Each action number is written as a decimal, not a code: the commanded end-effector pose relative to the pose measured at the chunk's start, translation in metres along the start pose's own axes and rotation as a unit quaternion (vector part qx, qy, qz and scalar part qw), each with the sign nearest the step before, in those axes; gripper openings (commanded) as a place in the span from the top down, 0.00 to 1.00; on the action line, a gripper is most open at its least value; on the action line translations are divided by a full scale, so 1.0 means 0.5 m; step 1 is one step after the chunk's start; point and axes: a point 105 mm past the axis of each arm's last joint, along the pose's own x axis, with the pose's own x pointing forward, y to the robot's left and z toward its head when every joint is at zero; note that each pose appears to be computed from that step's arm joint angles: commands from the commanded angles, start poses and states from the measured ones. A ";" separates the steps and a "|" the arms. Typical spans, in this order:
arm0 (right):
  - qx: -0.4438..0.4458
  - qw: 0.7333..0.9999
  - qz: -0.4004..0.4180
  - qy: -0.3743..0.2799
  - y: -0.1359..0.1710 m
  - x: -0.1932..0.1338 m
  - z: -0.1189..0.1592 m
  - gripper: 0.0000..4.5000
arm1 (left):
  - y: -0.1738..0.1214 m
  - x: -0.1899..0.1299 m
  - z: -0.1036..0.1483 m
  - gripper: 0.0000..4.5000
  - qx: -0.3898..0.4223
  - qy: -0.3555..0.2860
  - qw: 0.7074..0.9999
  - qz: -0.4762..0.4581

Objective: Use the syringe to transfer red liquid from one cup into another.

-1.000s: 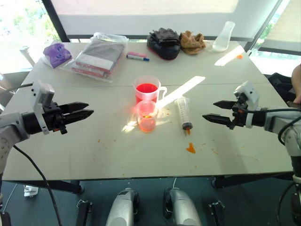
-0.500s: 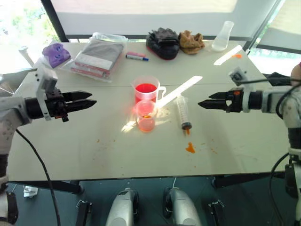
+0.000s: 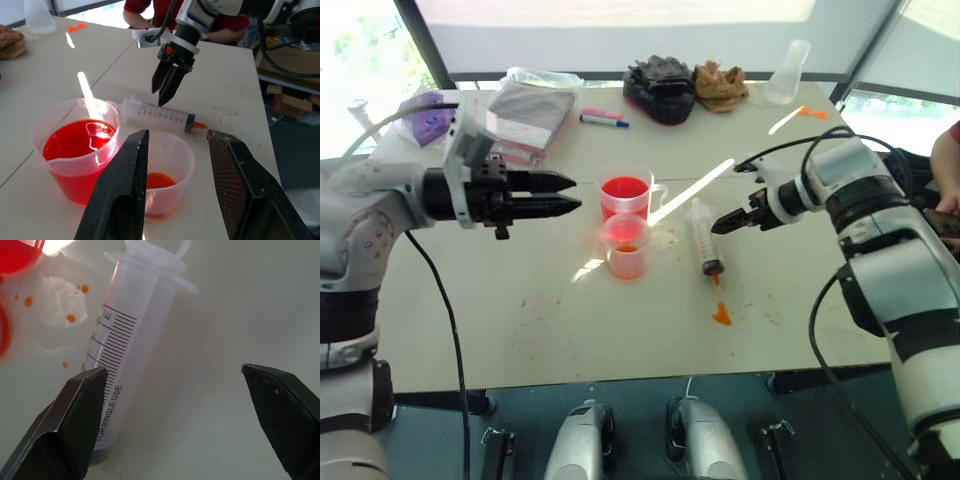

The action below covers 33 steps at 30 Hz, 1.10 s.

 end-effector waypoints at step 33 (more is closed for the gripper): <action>-0.039 0.997 -0.071 -0.002 0.048 0.131 0.012 0.68 | -0.034 -0.090 -0.087 0.57 -0.014 0.000 0.990 0.139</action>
